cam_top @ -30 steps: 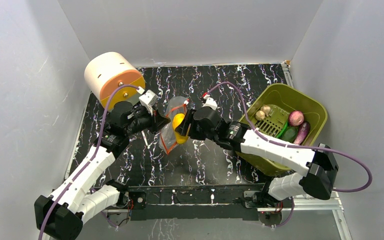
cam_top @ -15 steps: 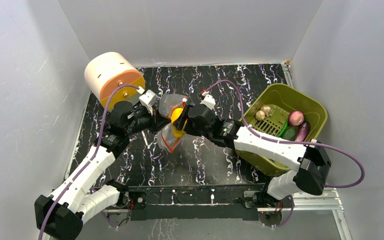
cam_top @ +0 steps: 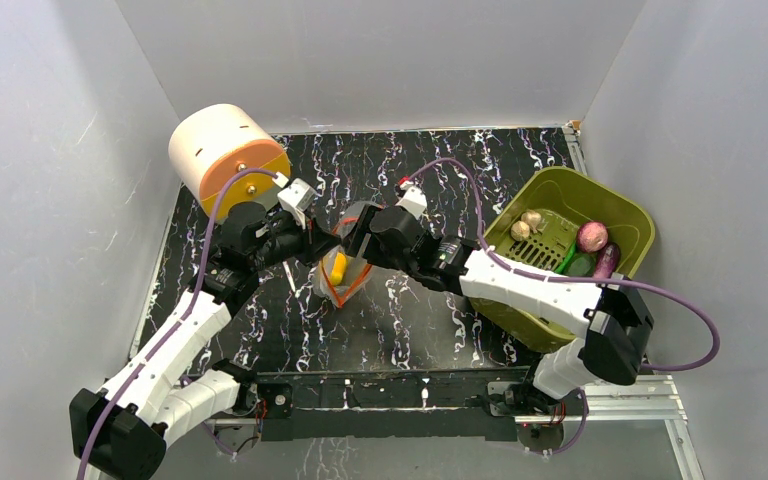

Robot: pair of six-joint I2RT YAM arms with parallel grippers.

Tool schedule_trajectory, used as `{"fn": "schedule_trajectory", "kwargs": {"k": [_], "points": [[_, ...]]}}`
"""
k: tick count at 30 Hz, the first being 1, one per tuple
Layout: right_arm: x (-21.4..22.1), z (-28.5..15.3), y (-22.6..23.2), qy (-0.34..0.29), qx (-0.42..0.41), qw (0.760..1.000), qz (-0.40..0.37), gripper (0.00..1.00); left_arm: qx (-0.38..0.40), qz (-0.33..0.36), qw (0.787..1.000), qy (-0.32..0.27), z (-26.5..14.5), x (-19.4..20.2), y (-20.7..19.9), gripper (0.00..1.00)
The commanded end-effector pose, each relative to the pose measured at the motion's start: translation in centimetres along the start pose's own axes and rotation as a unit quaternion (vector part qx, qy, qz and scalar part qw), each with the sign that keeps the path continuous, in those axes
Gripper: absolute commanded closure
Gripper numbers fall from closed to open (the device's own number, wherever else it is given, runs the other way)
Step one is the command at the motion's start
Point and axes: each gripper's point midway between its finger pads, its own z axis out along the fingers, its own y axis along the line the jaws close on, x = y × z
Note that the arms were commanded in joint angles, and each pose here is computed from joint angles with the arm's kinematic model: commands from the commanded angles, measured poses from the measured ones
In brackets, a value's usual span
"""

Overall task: Place the food in the zip-top bag and seal the zipper
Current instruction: Place the fake fruit in the zipper food storage bag.

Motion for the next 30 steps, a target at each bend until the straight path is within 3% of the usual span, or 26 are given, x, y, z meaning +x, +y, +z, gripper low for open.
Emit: {"fn": "schedule_trajectory", "kwargs": {"k": [1,12,22,30], "points": [[-2.6,-1.6,2.4,-0.037,-0.039,0.999,-0.007,0.33,-0.014,0.006,1.000,-0.012,0.0,-0.8,0.3,1.00],[-3.6,-6.2,3.5,-0.025,-0.102,0.983,-0.149,0.36,-0.036,0.005,0.999,-0.005,0.0,-0.5,1.2,1.00],[-10.2,-6.4,-0.9,-0.107,0.054,0.963,-0.243,0.37,-0.026,0.013,1.000,-0.006,-0.4,-0.8,0.7,1.00],[-18.7,-6.0,-7.8,-0.152,0.158,0.952,-0.212,0.40,-0.021,0.021,0.999,-0.015,-0.9,-1.1,0.2,1.00]]}}
